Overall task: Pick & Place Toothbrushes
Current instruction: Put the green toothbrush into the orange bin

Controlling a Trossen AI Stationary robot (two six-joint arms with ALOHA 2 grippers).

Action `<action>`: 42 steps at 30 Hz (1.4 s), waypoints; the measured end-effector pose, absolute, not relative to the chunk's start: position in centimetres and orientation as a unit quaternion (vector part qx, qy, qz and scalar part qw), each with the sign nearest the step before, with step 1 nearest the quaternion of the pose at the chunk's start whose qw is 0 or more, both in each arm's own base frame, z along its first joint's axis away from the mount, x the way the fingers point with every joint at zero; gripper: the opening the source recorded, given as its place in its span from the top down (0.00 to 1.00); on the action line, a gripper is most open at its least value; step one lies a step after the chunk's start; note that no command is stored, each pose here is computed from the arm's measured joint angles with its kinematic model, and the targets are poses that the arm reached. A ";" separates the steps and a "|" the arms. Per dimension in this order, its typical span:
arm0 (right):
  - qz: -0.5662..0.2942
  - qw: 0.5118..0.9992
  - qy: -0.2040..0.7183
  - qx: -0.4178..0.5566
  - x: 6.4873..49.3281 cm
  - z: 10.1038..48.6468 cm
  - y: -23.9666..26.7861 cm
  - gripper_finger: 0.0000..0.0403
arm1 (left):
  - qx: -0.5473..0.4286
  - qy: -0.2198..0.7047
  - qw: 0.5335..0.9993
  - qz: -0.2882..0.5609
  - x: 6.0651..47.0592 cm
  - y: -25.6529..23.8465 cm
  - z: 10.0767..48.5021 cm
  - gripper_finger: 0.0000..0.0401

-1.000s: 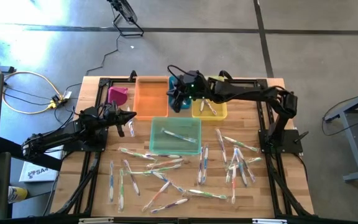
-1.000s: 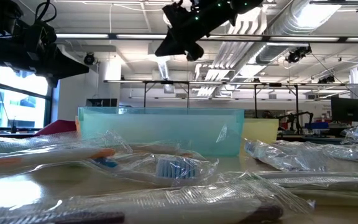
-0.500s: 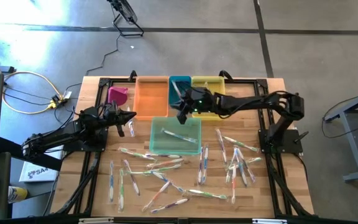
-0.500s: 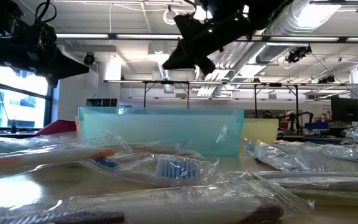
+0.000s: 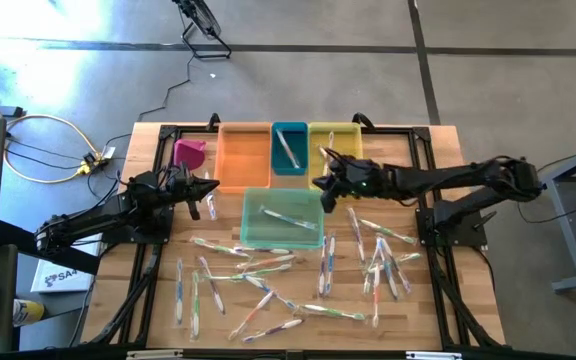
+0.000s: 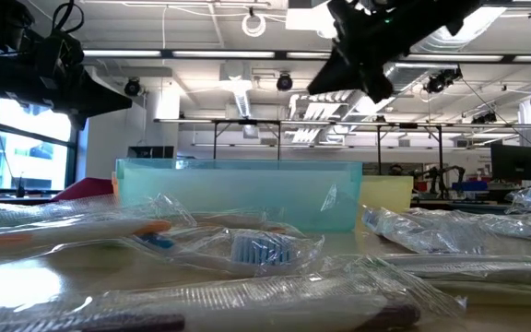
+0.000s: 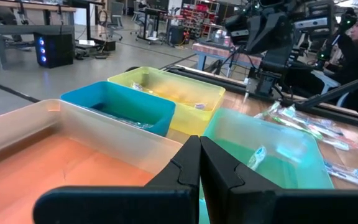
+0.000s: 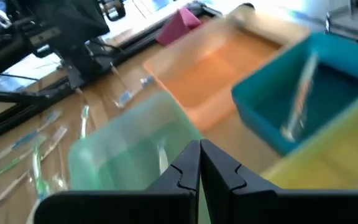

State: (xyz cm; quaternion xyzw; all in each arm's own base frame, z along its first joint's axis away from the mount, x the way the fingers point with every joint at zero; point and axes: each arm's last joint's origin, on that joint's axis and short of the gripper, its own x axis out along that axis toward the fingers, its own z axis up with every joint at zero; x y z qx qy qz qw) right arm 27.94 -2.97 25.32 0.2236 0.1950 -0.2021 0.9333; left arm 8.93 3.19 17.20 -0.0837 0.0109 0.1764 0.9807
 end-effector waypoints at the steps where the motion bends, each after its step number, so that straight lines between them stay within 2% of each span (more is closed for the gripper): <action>1: -0.207 0.930 0.200 0.230 27.5 25.3 -2.6 0.99 | -0.084 0.011 0.981 0.176 8.9 3.2 17.2 1.00; 12: -0.254 0.885 0.283 0.269 24.7 24.5 0.3 0.99 | -0.084 0.011 0.981 0.176 8.9 3.2 17.2 1.00; 24: -0.301 0.828 0.350 0.316 23.2 23.2 1.1 0.99 | -0.084 0.011 0.981 0.176 8.9 3.2 17.2 1.00; 32: -0.302 0.820 0.360 0.325 23.0 23.1 1.1 0.99 | -0.084 0.011 0.981 0.176 8.9 3.2 17.2 1.00; 42: -0.244 0.798 0.402 0.375 23.0 22.9 1.6 0.99 | -0.084 0.011 0.981 0.176 8.9 3.2 17.2 1.00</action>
